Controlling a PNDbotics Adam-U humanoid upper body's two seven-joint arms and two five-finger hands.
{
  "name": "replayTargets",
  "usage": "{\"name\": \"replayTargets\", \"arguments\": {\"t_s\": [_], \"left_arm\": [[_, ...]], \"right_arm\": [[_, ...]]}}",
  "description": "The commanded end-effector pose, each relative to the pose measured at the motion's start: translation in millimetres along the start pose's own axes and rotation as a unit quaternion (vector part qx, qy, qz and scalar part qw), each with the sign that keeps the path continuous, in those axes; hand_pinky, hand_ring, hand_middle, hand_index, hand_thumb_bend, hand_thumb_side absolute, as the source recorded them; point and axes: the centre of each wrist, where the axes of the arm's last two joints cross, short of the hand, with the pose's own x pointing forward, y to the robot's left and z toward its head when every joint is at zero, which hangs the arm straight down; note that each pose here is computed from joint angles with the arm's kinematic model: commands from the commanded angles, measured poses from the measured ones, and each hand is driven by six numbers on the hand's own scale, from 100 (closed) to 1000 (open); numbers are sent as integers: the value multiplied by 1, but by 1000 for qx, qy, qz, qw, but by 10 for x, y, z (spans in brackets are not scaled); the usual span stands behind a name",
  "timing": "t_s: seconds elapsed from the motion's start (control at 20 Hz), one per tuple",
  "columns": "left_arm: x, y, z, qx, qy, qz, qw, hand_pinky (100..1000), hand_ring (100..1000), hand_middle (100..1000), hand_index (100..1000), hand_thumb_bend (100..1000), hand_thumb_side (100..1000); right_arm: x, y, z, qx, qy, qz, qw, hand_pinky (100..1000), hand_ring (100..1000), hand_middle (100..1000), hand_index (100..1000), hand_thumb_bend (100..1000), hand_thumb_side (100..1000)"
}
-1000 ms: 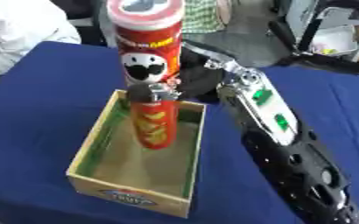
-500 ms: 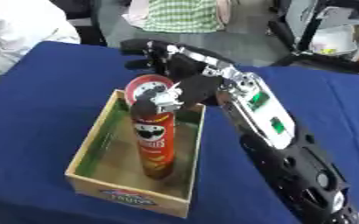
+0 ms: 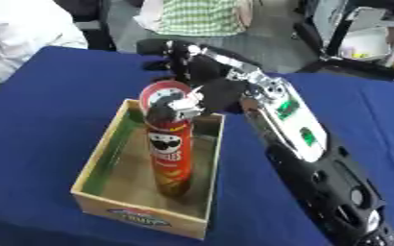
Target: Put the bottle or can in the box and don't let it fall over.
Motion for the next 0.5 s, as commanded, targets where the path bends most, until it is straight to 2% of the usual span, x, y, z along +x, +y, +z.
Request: {"name": "replayTargets", "arguments": {"t_s": [0.05, 0.5], "left_arm": [[56, 54, -20, -1, -12, -10, 1000, 930, 760, 823, 827, 100, 734], [51, 62, -12, 2, -12, -11, 1000, 929, 761, 823, 827, 100, 731]], "right_arm": [[121, -126, 91, -20, -9, 19, 1000, 968, 1000, 1000, 895, 728, 130], [86, -422, 415, -92, -2, 25, 995, 957, 1000, 1000, 875, 723, 126]]}}
